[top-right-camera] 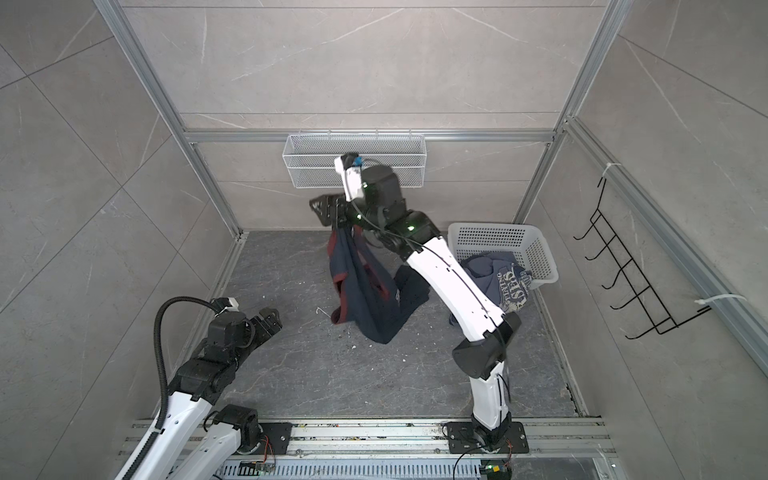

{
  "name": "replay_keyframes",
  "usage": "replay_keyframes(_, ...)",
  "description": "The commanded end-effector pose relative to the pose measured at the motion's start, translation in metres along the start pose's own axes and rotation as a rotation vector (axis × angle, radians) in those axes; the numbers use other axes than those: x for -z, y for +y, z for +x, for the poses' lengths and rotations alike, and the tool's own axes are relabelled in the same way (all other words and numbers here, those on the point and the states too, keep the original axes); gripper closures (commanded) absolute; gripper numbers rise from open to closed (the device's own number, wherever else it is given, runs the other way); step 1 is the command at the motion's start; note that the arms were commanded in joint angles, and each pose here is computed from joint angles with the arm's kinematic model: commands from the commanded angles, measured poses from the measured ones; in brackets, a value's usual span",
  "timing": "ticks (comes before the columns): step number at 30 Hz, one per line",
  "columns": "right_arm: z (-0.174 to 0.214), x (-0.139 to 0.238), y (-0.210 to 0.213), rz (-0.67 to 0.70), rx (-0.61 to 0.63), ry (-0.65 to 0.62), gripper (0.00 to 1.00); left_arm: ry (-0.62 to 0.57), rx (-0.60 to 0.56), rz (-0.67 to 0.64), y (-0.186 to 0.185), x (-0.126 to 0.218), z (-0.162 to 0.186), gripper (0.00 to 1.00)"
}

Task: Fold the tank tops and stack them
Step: 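Lay the navy tank top on the table center and release it with the right gripper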

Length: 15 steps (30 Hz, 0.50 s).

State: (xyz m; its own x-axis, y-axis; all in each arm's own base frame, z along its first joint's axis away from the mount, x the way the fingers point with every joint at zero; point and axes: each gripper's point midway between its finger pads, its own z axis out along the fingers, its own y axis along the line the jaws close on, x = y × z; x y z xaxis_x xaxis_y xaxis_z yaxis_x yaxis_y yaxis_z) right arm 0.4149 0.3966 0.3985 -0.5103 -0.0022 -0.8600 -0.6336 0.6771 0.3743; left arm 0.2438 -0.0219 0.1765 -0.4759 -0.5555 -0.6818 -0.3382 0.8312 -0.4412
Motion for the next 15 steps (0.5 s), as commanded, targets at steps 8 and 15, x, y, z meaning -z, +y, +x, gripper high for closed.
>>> replay_keyframes(8, 0.109, 0.036, -0.106, 0.379, -0.06, 0.213, 0.14, 0.265, -0.109, 0.196, -0.063, -0.014, 0.025, 0.06)
replay_keyframes(15, 0.186, 0.118, -0.184, 0.592, -0.316, 0.263, 0.16, 0.46, -0.331, 0.317, -0.17, -0.036, 0.078, 0.07)
